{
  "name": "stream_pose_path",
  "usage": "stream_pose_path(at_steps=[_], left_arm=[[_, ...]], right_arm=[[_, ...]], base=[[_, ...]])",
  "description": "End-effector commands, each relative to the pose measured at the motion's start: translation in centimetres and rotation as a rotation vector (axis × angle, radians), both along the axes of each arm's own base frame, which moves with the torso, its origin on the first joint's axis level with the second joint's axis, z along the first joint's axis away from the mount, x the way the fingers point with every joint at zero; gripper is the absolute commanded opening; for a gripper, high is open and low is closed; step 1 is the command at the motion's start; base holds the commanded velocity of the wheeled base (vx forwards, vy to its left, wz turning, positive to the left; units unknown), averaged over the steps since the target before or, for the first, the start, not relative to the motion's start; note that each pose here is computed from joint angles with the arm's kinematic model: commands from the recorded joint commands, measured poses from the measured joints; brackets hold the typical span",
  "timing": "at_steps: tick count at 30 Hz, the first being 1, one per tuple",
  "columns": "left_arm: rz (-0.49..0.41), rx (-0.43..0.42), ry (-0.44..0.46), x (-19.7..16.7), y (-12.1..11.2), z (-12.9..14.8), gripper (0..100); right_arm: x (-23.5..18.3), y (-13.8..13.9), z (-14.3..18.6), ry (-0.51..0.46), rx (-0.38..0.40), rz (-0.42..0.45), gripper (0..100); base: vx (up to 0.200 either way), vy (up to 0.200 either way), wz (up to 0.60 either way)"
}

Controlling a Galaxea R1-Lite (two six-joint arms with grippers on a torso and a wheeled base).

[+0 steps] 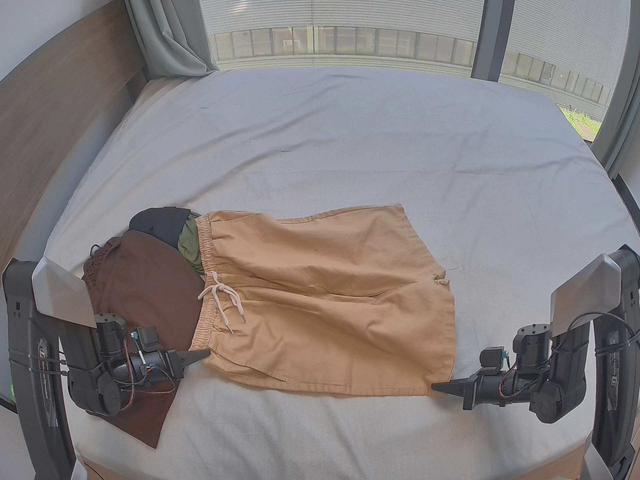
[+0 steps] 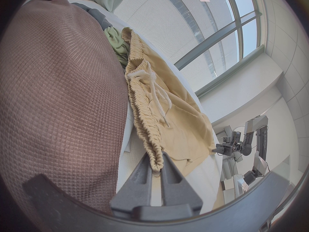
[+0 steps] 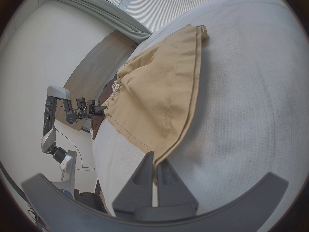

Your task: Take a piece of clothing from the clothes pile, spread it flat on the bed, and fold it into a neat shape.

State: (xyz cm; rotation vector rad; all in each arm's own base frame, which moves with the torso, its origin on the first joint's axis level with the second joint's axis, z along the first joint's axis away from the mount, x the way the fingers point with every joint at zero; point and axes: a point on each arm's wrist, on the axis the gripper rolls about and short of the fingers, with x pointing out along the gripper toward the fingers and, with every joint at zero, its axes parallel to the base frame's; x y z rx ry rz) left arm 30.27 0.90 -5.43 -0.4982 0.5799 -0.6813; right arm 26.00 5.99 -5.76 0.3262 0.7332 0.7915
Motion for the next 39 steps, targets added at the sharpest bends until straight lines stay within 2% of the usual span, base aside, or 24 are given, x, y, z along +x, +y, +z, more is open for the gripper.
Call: stream_pose_path(at_steps=[1,10,14,15,24,39], left_arm=[[0.0,-0.001,0.002,0.0,0.0,0.0,0],[0.0,-0.001,0.005,-0.1,0.0,0.0,0],[0.0,-0.002,0.022,-0.6,0.0,0.0,0],[-0.004,-0.005,0.053,-1.7,-0.2,0.2,0],[-0.011,-0.014,0.064,-3.9,-0.3,2.3,0],[-0.011,-0.006,0.088,-5.3,-0.3,2.7,0]], right_arm=[[0.0,0.0,0.0,0.0,0.0,-0.001,0],[-0.1,-0.1,0.0,0.007,-0.003,-0.011,0],[-0.2,-0.2,-0.1,0.012,-0.018,-0.031,0],[-0.3,-0.1,0.0,0.01,-0.041,-0.055,0],[-1.1,-0.3,1.2,-0.001,-0.041,-0.053,0],[-2.3,-0.7,2.2,0.01,-0.043,-0.06,0]], base=[[0.0,0.0,0.0],[0.0,0.0,0.0],[0.0,0.0,0.0],[0.0,0.0,0.0],[0.0,0.0,0.0],[0.0,0.0,0.0]])
